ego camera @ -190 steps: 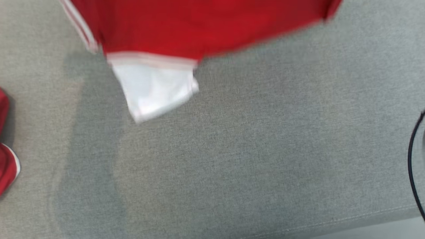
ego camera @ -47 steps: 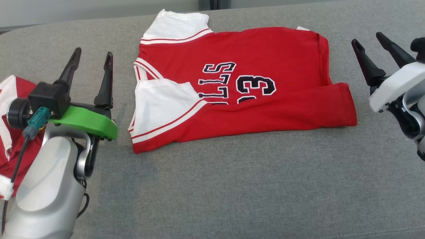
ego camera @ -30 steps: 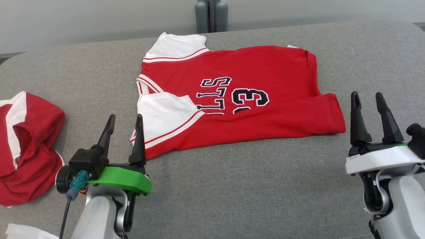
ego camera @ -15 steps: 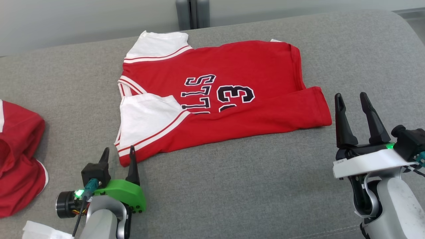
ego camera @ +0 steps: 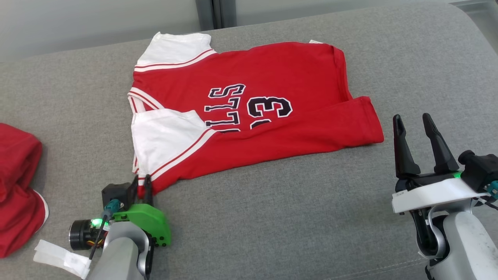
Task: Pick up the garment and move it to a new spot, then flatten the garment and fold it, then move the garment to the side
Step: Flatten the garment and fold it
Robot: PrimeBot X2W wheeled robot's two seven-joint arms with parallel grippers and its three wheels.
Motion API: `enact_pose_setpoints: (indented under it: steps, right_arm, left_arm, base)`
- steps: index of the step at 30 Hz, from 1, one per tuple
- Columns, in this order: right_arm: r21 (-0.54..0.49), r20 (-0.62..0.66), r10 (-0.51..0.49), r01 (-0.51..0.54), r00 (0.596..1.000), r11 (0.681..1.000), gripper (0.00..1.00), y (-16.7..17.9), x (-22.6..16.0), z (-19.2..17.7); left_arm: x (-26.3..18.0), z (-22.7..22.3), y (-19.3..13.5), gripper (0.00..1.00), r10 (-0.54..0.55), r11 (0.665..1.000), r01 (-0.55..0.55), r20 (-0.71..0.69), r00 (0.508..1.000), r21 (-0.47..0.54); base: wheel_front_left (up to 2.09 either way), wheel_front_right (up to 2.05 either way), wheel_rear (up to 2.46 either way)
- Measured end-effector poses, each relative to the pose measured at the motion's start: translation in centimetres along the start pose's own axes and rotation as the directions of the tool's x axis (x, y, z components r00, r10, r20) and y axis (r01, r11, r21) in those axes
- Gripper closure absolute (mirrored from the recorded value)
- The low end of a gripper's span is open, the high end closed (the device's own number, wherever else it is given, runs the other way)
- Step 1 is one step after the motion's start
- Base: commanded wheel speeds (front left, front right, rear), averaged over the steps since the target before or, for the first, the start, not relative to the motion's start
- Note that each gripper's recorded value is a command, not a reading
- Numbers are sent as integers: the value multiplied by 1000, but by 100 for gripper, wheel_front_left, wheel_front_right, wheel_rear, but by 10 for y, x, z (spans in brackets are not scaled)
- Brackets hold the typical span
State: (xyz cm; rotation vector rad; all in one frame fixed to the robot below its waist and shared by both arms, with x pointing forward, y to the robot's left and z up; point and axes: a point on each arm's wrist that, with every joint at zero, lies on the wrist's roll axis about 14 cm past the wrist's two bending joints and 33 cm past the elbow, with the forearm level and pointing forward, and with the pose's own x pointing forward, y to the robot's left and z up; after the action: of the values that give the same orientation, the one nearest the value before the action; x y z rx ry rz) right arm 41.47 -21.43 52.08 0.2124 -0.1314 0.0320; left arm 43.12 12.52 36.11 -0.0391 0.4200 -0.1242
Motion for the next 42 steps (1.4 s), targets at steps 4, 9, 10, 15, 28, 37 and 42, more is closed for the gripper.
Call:
enact_pose_setpoints:
  steps: [4, 9, 10, 15, 28, 37, 42]
  right_arm:
    - [-17, -40, 5, -6, 999, 1000, 0, 0, 1, -13]
    - [-73, -152, -5, -6, 988, 997, 0, -7, 2, -47]
    - [-72, -161, -5, -7, 987, 997, 0, -6, 4, -50]
    - [-68, -248, -34, 17, 968, 998, 0, -10, 11, -77]
    - [-34, -409, -29, 16, 912, 999, 0, 6, 21, -131]
    - [-22, -466, -48, 43, 884, 999, 62, 7, 22, -150]
    - [-43, -454, -32, 14, 891, 999, 100, 8, 24, -143]
  left_arm:
    - [0, 18, 2, 100, 5, 1000, -4, 58, 998, -22]
    - [-6, 65, 12, 100, 39, 999, -33, 214, 976, -33]
    - [-9, 69, 15, 100, 47, 999, -40, 230, 972, -34]
    - [-24, 72, 26, 100, 75, 997, -68, 261, 962, -36]
    - [-36, 59, 21, 100, 32, 999, -28, 238, 971, -23]
    - [-33, 51, 12, 100, 2, 1000, 1, 215, 977, -12]
    - [-36, 49, 8, 100, -8, 1000, 10, 209, 978, -9]
  base:
    - [0, 0, 0]
    - [0, 0, 0]
    - [0, 0, 0]
    - [0, 0, 0]
    - [0, 0, 0]
    - [0, 0, 0]
    - [0, 0, 0]
